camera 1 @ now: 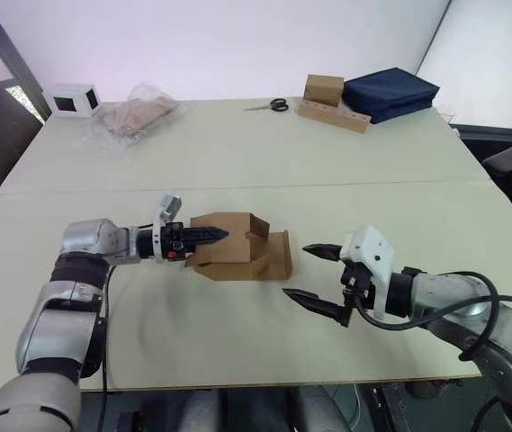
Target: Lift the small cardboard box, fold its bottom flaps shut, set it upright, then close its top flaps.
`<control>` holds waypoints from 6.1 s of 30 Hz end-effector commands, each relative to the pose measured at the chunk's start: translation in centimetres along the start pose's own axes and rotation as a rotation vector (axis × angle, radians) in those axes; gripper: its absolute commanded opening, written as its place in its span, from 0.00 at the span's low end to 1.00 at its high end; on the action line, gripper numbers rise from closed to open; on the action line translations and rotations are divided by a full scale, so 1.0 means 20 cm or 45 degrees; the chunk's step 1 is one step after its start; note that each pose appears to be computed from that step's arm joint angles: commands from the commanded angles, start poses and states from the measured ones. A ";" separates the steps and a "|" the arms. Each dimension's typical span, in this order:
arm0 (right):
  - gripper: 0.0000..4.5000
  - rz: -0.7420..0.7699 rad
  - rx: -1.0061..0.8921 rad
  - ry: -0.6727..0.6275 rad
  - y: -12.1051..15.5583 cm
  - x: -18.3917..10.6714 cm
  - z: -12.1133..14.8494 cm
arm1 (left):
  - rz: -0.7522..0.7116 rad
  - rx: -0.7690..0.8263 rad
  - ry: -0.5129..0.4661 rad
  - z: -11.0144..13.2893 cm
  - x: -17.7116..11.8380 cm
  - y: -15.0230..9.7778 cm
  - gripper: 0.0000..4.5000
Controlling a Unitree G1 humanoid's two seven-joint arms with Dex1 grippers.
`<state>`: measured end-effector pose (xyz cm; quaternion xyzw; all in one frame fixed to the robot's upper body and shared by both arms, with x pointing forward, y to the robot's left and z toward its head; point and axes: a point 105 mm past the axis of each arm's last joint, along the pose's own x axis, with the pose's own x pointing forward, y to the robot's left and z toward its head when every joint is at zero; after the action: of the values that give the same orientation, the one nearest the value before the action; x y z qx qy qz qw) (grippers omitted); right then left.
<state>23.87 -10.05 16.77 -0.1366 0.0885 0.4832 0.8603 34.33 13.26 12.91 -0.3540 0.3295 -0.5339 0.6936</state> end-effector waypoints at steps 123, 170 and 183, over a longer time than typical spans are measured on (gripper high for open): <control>0.02 0.051 0.420 -0.842 -0.21 0.13 0.54 | -0.521 1.108 -0.180 0.31 0.09 -0.86 0.00; 0.02 0.181 0.895 -1.238 -0.34 -0.01 0.57 | -0.549 1.064 -0.237 0.35 0.07 -0.89 0.00; 0.50 0.241 0.978 -1.312 -0.33 0.00 0.58 | -0.526 1.065 -0.253 0.37 0.06 -0.89 0.00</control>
<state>30.61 -9.76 27.83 0.4350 -0.1400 0.4787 0.7497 32.06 9.42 29.97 -0.1653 -0.0258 -0.7095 0.6845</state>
